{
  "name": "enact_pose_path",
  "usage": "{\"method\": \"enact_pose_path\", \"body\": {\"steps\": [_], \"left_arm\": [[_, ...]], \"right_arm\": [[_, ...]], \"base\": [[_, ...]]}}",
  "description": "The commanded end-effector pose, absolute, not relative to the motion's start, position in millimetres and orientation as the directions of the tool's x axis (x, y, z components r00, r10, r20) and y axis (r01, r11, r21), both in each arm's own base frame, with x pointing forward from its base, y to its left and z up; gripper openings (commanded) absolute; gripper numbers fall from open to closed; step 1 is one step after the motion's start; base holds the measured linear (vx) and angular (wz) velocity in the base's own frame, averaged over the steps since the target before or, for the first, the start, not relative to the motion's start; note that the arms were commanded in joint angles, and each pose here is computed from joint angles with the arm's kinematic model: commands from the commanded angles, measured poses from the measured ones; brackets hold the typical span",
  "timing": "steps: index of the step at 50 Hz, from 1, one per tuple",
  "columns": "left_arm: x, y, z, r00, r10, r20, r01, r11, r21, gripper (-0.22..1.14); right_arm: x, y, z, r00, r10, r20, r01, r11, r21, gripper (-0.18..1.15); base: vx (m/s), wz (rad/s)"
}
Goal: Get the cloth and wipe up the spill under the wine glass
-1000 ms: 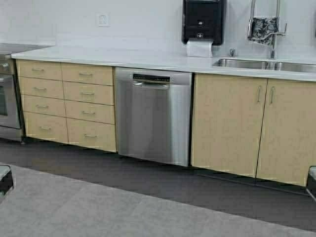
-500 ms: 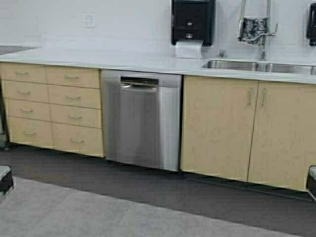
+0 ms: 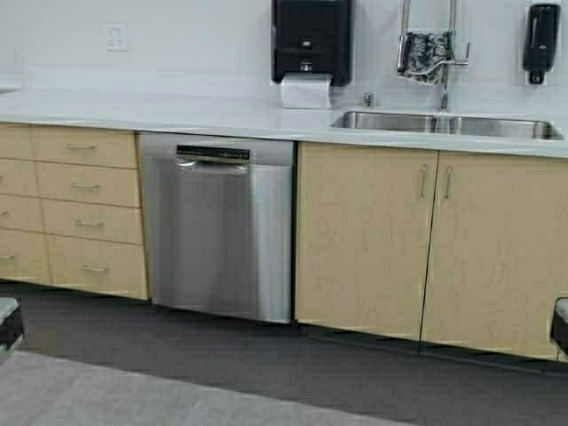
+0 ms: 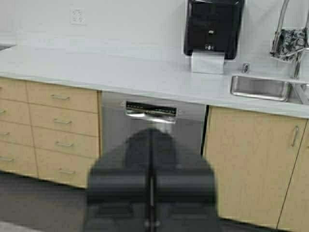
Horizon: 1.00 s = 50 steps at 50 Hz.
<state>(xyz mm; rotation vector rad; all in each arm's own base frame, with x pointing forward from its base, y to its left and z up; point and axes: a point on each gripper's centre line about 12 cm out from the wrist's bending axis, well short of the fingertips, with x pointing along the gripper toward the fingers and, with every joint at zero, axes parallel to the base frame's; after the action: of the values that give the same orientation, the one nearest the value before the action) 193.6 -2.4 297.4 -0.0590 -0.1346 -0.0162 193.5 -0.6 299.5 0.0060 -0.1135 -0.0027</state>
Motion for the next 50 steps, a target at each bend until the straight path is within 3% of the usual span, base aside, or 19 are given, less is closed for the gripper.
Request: {"method": "enact_pose_path", "body": {"steps": [1, 50], "left_arm": [[194, -2, 301, 0.989, -0.011, 0.150, 0.020, 0.998, -0.059, 0.02], [190, -2, 287, 0.988, -0.012, 0.154, 0.029, 0.994, -0.109, 0.02]], "right_arm": [[195, -1, 309, 0.990, -0.003, 0.142, 0.002, 1.000, 0.014, 0.06], [193, -1, 303, 0.992, -0.003, 0.130, -0.004, 0.998, 0.056, 0.06]], "base": [[0.31, -0.06], [0.38, -0.09]]}}
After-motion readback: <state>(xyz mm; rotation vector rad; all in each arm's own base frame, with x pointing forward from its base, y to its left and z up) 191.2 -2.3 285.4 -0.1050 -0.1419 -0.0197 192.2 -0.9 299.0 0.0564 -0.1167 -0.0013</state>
